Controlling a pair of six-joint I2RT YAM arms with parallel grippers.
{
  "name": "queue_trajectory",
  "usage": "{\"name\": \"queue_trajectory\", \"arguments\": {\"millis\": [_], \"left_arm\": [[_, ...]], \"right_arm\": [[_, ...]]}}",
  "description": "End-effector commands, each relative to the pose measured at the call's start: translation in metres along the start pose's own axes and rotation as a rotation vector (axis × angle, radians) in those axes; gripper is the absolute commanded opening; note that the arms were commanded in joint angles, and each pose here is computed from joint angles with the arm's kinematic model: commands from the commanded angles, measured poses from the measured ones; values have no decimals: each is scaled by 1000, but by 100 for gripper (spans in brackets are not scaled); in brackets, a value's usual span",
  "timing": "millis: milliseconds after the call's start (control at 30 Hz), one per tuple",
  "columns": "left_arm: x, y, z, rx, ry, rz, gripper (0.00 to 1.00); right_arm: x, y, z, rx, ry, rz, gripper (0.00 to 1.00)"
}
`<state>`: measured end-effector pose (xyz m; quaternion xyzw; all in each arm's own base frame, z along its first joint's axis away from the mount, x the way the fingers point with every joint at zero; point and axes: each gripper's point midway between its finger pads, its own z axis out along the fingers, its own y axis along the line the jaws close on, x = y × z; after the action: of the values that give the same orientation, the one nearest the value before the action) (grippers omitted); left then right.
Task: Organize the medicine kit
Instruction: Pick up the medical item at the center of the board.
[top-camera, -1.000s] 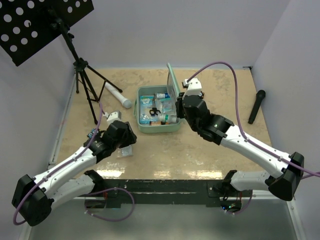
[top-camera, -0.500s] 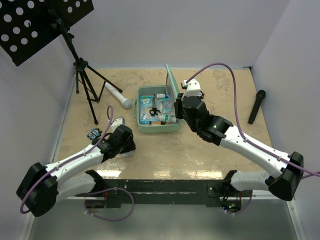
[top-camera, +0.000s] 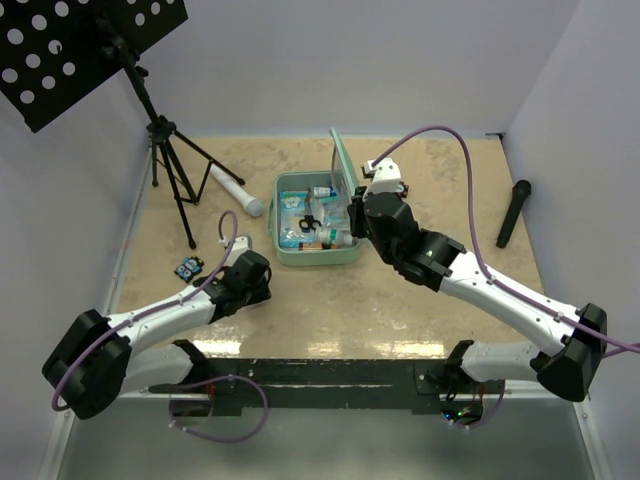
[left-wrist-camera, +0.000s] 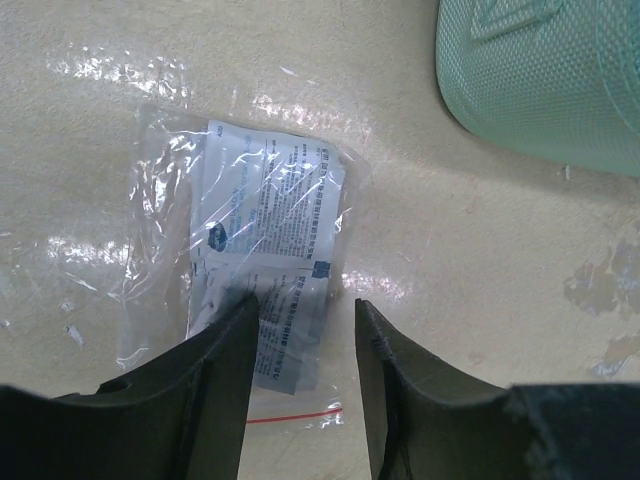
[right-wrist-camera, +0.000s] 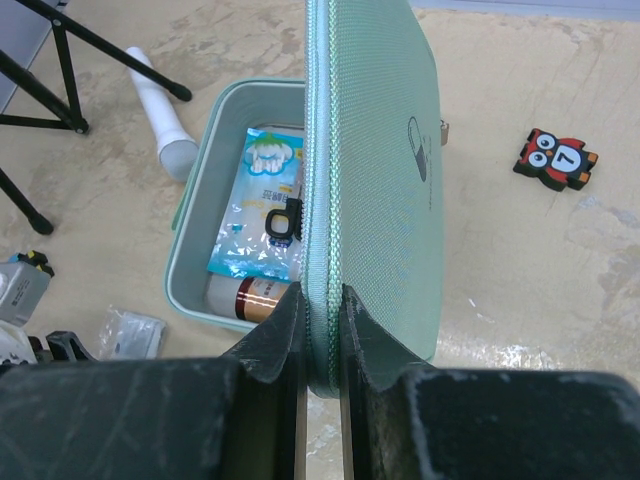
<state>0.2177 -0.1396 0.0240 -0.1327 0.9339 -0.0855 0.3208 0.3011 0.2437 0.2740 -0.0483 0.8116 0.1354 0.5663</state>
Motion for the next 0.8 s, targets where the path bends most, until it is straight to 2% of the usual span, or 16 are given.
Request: {"name": "queue_trajectory", "arguments": {"millis": [0,167,467,700,733,767], "left_arm": [[19,17,8,-61,56,36,41],[20,17,8,-64,58,43,29],[13,10,3,-27,27,36,0],[2,-17,-6,52,9,25,0],[-1,-22,-9,69,1,24,3],[-3,-24,-10,74,-5,22,16]], "right_arm": [[29,-9,0,19,86,-48,0],[30,-10,-1,21,84,-52,0],[30,-10,-1,21,79,-54,0],[29,-9,0,19,79,-52,0],[28,-10,0,20,77,-51,0],[29,-9,0,19,79,-52,0]]}}
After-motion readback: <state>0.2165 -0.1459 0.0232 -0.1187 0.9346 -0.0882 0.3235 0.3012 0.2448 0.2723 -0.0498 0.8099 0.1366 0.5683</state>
